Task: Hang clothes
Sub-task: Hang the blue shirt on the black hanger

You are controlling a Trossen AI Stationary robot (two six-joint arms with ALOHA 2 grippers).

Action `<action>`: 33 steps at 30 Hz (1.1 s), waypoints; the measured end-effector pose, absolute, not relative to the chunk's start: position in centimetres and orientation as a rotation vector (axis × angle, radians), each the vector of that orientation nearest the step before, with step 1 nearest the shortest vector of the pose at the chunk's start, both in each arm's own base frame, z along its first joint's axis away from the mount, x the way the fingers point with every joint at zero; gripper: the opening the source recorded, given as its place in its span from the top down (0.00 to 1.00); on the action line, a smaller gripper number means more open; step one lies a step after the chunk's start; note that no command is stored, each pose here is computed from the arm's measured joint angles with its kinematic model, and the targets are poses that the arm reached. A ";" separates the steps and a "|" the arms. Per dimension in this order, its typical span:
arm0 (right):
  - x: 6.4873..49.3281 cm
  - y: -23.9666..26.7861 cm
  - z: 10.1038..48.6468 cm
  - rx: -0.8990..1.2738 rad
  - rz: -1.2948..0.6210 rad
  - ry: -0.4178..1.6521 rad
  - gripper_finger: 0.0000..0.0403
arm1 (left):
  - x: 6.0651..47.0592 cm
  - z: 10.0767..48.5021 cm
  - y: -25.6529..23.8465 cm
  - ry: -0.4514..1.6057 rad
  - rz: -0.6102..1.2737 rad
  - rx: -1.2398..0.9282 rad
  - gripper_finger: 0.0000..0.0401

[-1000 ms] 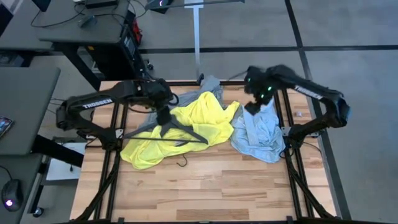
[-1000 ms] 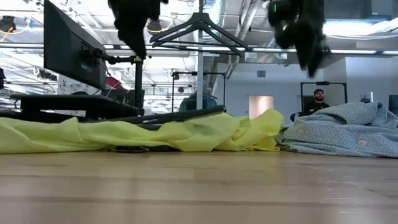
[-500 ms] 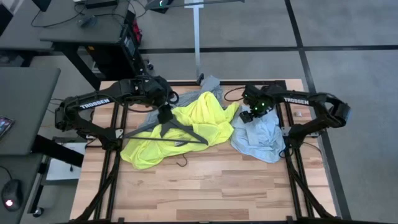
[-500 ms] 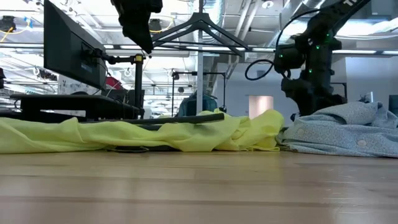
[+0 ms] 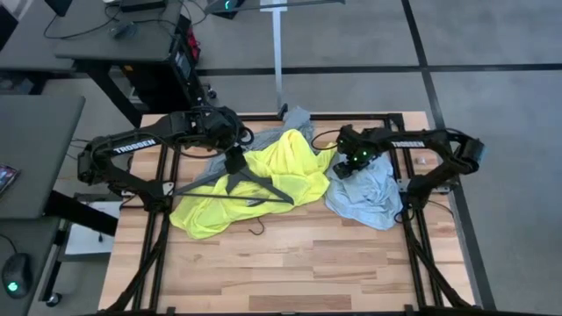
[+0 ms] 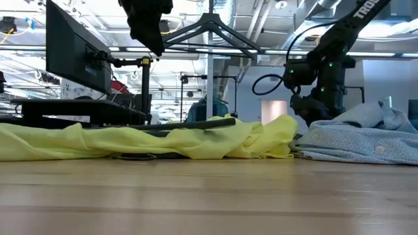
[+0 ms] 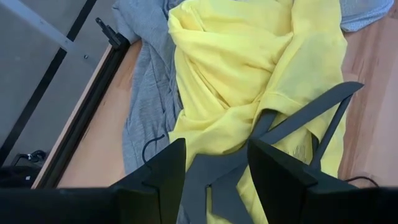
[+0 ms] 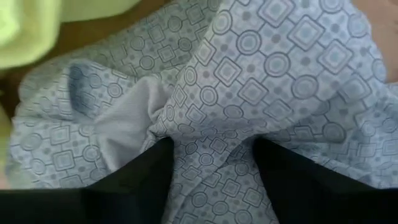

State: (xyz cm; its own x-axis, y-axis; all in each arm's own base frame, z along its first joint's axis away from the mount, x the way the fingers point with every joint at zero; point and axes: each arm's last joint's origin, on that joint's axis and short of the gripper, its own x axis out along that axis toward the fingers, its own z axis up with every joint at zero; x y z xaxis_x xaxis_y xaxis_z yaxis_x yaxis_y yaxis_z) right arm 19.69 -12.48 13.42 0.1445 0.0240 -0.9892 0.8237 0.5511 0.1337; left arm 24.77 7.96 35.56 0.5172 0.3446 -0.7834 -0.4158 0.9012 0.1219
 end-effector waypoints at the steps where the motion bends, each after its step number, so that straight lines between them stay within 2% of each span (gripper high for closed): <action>1: 19.6 -12.5 13.4 0.819 -0.682 1.318 0.62 | 24.8 35.6 8.0 0.920 0.457 -0.085 0.61; 5: 19.5 -12.4 13.6 0.783 -0.650 1.321 0.90 | 24.8 35.6 8.0 0.920 0.458 -0.086 0.61; 7: 19.3 -12.3 14.1 0.765 -0.625 1.319 0.96 | 24.8 35.6 8.0 0.920 0.459 -0.087 0.61; 11: 18.8 -11.9 15.9 0.763 -0.617 1.328 0.97 | 24.8 35.6 8.0 0.921 0.463 -0.086 0.61; 25: 18.3 -11.3 25.4 0.643 -0.573 0.982 1.00 | 24.8 35.6 8.0 0.906 0.473 -0.097 0.61; 33: 18.0 -10.3 30.9 0.543 -0.515 0.808 1.00 | 25.9 36.6 8.4 0.751 0.489 -0.107 0.61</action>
State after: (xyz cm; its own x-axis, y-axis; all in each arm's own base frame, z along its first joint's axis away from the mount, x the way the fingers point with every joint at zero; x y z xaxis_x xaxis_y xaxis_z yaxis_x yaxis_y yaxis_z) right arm 17.96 -10.34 30.85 0.5855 -0.2196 -0.7803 0.6153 0.7471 0.2514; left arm 25.87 8.40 36.55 0.6249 0.3874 -0.6778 -0.4623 0.8832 0.0787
